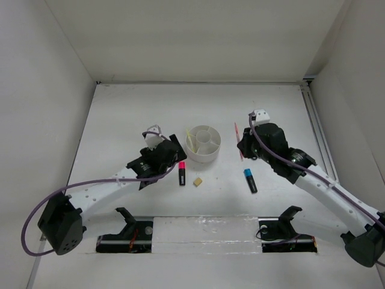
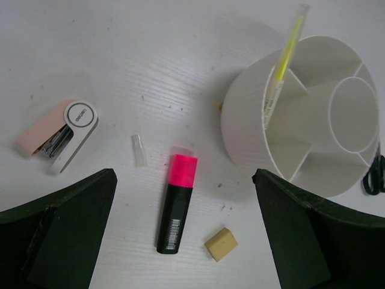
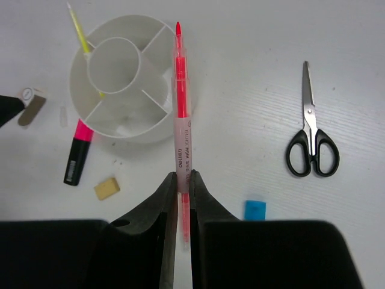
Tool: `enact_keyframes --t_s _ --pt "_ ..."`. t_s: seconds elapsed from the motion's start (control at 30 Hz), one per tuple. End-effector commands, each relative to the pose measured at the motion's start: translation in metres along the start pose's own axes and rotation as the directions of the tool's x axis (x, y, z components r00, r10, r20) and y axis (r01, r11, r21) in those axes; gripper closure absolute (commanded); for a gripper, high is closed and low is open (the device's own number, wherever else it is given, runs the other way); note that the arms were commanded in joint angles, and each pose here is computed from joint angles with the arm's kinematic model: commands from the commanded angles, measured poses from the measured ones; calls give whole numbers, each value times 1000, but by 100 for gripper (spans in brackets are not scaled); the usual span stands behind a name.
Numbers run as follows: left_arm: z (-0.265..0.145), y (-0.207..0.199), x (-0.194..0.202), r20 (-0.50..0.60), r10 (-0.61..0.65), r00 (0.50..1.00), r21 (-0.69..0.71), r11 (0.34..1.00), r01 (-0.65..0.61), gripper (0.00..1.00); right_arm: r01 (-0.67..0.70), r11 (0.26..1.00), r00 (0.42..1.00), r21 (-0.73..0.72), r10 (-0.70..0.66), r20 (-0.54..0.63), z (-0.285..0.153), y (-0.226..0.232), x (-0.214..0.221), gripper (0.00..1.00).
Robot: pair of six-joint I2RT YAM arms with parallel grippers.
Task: Sort the stationery into containers
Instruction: Pick up the pen from the center of the board.
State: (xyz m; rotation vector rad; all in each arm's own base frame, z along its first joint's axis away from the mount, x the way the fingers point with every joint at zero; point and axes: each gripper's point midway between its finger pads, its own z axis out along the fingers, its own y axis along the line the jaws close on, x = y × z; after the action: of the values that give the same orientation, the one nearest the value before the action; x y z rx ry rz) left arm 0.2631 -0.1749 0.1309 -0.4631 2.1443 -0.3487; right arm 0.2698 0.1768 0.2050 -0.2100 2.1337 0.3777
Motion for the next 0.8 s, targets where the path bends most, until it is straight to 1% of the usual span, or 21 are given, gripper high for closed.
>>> enact_keyframes --t_s 0.0,0.1,0.17,0.2,0.23,0.3,0.33,0.37,0.43,0.47,0.5,0.53,0.57,0.6,0.7,0.73,0.77 --pt "12 9 7 3 -36 999 -84 996 37 3 19 1000 998 -19 -18 52 -23 5 -20 100" --pt "21 5 12 -14 -49 999 -115 992 47 12 36 998 995 -53 -30 96 -39 10 -29 100" --pt "31 4 17 -22 -38 999 -148 988 34 13 44 995 993 -93 -33 115 -47 16 -35 100" --pt "35 8 18 -28 -32 999 -169 985 27 17 56 994 991 -94 -44 123 -52 14 -35 100" --pt "40 11 27 -53 -30 998 -187 982 19 19 69 993 992 -99 -58 114 -52 15 -33 100" --pt "42 8 27 -54 -56 997 -201 979 44 20 77 992 989 -104 -63 136 -58 14 -36 100" --pt "42 7 27 -52 -66 996 -202 978 55 24 76 991 987 -107 -59 149 -62 14 -38 100" --pt "45 9 30 -54 -79 995 -212 975 66 24 77 990 987 -118 -59 146 -62 16 -38 100" --pt "44 11 30 -46 -92 995 -225 971 79 30 94 986 987 -136 -74 145 -64 19 -34 100" --pt "45 12 28 -36 -90 995 -229 970 79 31 95 984 986 -151 -72 150 -67 21 -35 100" --pt "45 11 28 -30 -113 993 -229 968 103 33 95 982 985 -162 -70 156 -67 23 -37 100" --pt "45 14 27 -19 -116 993 -244 964 108 33 97 981 987 -168 -73 144 -65 24 -32 100" --pt "44 20 30 -27 -106 994 -258 961 95 33 97 981 986 -171 -70 154 -66 25 -34 100" --pt "46 22 31 -21 -98 995 -269 959 88 36 98 979 986 -180 -71 152 -66 26 -34 100" --pt "49 32 36 -17 -89 996 -309 948 79 37 112 974 985 -196 -84 150 -67 30 -32 100" --pt "48 30 34 -17 -89 996 -309 948 79 42 113 974 985 -196 -84 150 -67 30 -32 100" --pt "50 36 35 -10 -81 997 -333 940 73 45 114 972 985 -205 -84 148 -67 32 -32 100"
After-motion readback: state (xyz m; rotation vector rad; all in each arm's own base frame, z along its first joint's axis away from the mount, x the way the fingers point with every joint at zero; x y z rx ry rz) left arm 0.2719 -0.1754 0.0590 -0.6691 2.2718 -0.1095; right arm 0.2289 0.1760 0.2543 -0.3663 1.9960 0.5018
